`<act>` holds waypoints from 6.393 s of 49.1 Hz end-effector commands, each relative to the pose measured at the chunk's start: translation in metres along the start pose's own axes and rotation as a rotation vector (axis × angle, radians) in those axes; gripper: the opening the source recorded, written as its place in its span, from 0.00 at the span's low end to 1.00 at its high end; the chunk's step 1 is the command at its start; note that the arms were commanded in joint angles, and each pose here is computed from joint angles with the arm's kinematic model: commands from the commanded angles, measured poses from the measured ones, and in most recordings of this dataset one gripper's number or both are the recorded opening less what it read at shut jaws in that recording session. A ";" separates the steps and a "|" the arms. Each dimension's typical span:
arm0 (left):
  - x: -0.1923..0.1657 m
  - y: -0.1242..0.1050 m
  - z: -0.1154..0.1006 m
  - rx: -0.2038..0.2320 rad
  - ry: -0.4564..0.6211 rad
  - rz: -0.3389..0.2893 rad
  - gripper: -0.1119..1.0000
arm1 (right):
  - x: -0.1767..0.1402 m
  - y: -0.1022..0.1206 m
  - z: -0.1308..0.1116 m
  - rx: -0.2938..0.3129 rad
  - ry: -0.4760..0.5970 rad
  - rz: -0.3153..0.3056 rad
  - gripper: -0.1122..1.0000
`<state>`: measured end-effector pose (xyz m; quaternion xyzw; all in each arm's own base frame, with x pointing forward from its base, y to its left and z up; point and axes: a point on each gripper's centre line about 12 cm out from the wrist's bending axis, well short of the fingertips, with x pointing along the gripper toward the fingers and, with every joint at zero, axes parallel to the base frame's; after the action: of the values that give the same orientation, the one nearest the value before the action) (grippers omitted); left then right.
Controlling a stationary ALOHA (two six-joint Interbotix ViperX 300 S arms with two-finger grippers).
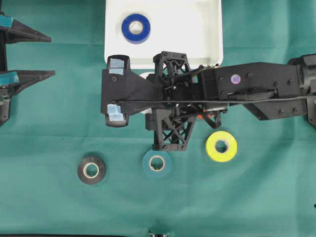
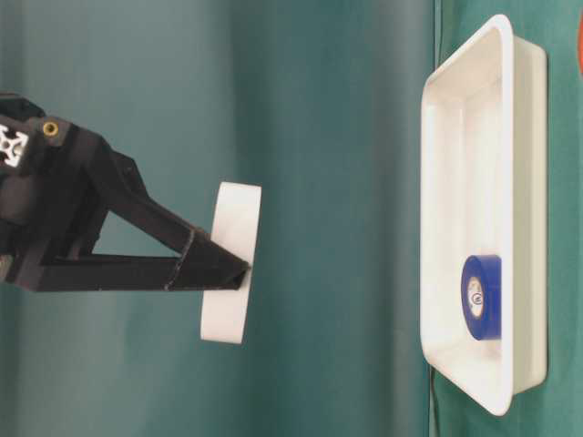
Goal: Pick up the tape from a random location and place it into the white case.
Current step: 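Pinch the white tape roll through its hole and lift it, then carry the white tape roll with the right gripper over the tray, then lower the white tape into the tray beside the blue roll and release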
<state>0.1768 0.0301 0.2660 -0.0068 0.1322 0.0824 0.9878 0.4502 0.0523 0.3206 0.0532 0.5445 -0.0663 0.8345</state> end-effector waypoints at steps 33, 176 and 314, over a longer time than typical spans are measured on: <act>0.001 0.001 0.004 0.002 -0.008 0.004 0.98 | -0.030 -0.001 0.006 0.007 -0.071 0.020 0.39; 0.001 0.003 0.003 -0.004 0.000 0.017 0.98 | -0.001 -0.217 0.009 0.181 -0.082 -0.231 0.39; 0.001 0.003 0.003 -0.008 0.003 0.016 0.98 | 0.128 -0.232 -0.031 0.236 -0.091 -0.160 0.90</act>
<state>0.1761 0.0324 0.2650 -0.0096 0.1365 0.0892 0.9866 0.4360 -0.1780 0.1469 0.1104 0.5283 -0.1941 0.8192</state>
